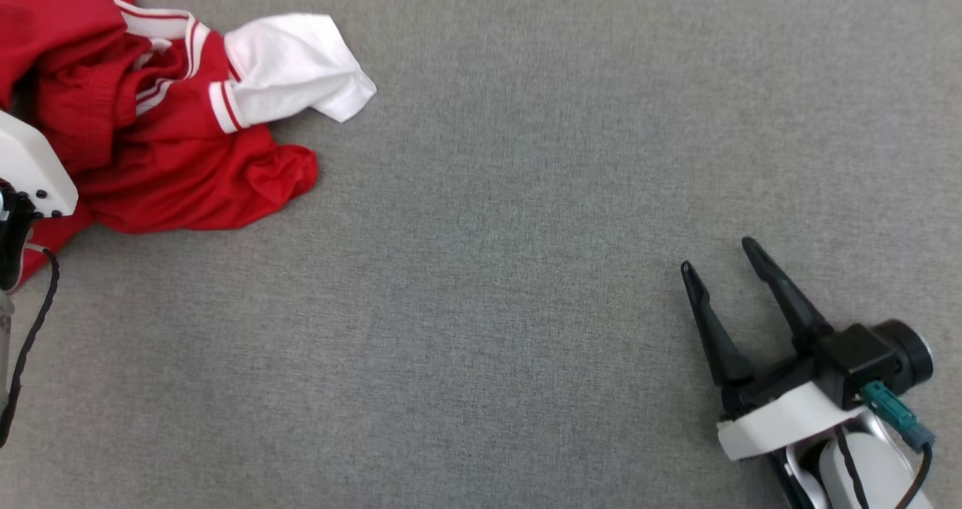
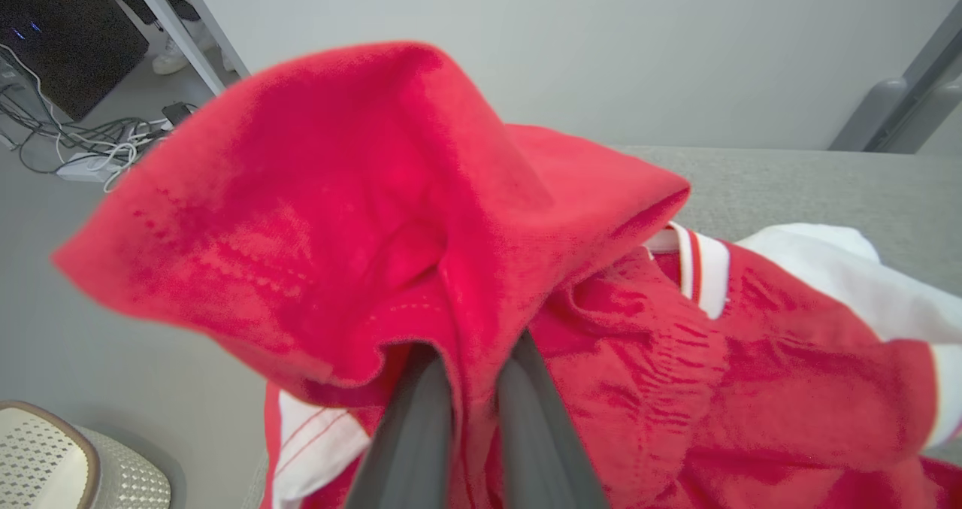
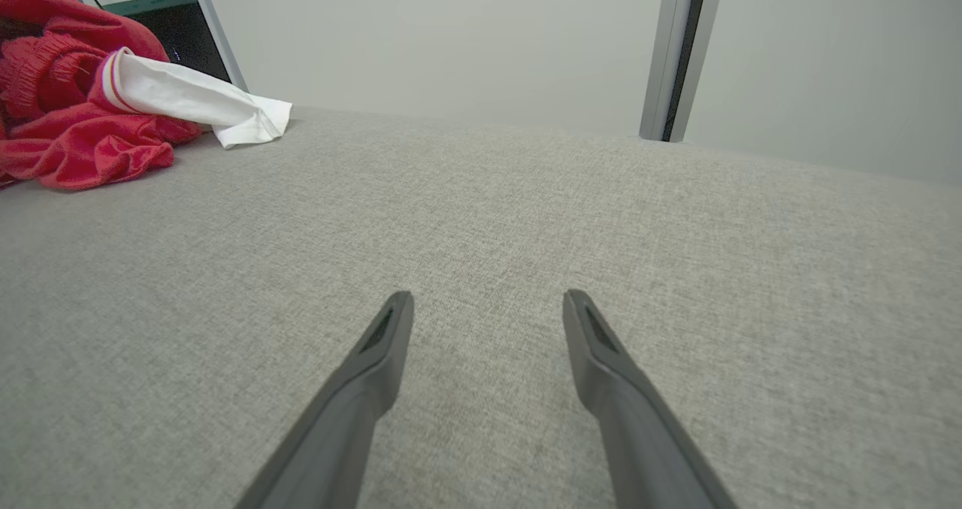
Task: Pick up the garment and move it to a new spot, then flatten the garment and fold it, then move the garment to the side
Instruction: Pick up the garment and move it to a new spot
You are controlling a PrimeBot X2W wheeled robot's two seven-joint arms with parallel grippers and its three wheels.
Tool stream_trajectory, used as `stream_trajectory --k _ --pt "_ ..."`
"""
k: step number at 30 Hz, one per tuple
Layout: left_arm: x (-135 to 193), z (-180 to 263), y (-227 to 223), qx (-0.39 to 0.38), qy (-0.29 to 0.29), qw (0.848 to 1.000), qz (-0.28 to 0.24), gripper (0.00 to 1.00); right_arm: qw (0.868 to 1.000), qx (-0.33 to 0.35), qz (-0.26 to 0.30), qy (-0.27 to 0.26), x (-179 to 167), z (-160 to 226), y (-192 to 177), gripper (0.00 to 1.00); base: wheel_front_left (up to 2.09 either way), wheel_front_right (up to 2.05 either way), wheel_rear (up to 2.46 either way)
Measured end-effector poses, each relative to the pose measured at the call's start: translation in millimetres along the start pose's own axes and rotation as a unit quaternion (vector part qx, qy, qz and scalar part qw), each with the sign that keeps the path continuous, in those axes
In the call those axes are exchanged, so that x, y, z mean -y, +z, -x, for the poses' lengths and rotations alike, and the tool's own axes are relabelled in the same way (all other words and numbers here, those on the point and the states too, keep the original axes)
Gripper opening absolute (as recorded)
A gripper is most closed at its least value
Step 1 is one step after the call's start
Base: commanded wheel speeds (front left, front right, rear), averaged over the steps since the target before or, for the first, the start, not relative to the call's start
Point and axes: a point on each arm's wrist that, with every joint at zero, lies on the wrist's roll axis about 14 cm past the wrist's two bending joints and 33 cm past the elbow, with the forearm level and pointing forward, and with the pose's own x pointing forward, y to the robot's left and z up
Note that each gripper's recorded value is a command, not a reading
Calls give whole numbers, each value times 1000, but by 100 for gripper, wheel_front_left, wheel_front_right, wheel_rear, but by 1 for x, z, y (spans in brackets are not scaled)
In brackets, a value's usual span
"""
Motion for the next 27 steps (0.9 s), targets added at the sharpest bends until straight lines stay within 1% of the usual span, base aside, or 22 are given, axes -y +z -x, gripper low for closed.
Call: stream_trajectory --k 1,6,10,13,16,20,23,25,27 --pt "0 0 0 0 0 1000 0 0 1000 0 0 0 0 0 0 100 0 0 0" --pt "11 27 46 87 -27 996 0 0 1000 8 -10 -11 -8 17 12 100 0 0 0" --pt "34 62 85 155 -73 985 4 0 1000 23 -14 -15 -16 30 27 100 0 0 0" --pt "62 95 109 199 -119 973 6 0 999 37 -14 -21 -20 41 39 100 0 0 0" --pt "105 132 124 230 -179 956 18 0 998 51 -10 -30 -19 52 50 100 0 0 0" --pt "179 181 128 241 -286 926 44 0 997 62 -9 -53 -11 67 58 100 0 0 0" --pt "237 216 117 219 -372 899 69 0 995 70 -8 -75 -1 78 63 100 0 0 0" --pt "275 237 105 192 -431 877 89 0 992 78 -7 -94 9 86 68 100 0 0 0" --pt "303 248 90 157 -469 863 102 0 990 83 -6 -113 19 95 71 100 0 0 0"
